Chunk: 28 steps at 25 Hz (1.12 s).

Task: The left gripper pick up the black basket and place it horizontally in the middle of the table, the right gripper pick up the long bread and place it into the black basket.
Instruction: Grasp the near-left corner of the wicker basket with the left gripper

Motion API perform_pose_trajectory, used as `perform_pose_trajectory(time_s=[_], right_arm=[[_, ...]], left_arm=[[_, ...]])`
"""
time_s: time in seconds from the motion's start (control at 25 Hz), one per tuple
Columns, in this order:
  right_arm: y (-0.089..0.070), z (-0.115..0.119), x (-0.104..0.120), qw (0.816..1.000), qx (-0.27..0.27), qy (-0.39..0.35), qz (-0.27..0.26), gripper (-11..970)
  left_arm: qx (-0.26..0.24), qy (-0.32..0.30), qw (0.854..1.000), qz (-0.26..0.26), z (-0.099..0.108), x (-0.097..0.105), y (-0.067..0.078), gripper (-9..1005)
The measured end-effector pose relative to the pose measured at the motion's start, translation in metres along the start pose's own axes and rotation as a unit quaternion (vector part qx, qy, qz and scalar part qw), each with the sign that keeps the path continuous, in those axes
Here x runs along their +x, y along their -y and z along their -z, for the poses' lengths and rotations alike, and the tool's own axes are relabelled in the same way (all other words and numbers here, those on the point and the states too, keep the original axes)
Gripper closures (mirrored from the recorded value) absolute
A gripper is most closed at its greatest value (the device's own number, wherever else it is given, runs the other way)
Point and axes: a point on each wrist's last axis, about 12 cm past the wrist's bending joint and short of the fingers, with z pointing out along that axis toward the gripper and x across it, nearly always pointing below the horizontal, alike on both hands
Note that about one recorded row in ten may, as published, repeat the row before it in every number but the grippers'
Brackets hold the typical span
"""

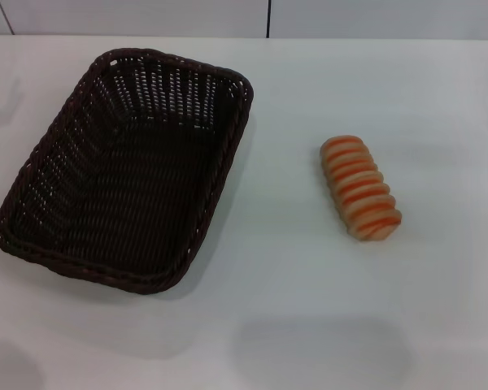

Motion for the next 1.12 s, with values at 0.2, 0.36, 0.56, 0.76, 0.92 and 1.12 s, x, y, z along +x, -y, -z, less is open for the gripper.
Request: perform_pose_trajectory(time_s=[0.2, 0.36, 0.56, 0.76, 0.92, 1.12], right_arm=[[-0.006, -0.004, -0.011, 0.998, -0.016, -0.054, 0.006, 280], [-0.012, -0.006, -0.02, 0.996, -0.027, -0.084, 0.013, 280], [-0.016, -0.005, -0.028, 0.994, -0.035, -0.1, 0.021, 279], [-0.013, -0.001, -0.026, 0.998, -0.026, -0.045, 0.037, 279], [-0.009, 0.006, -0.014, 0.999, -0.011, 0.022, 0.046, 279], [-0.001, 0.011, -0.001, 0.996, 0.009, 0.076, 0.04, 279]], left_arm=[[0.002, 0.001, 1.0, 0.0, -0.001, 0.0, 0.001, 183], [0.003, 0.002, 1.0, -0.002, -0.002, -0.001, 0.001, 183], [0.003, 0.002, 1.0, -0.004, -0.002, -0.002, 0.0, 183], [0.003, 0.001, 1.0, -0.001, -0.002, -0.001, 0.001, 183], [0.01, 0.003, 1.0, 0.004, -0.001, 0.001, 0.004, 184], [0.035, 0.001, 0.999, 0.012, -0.001, 0.002, 0.012, 184]])
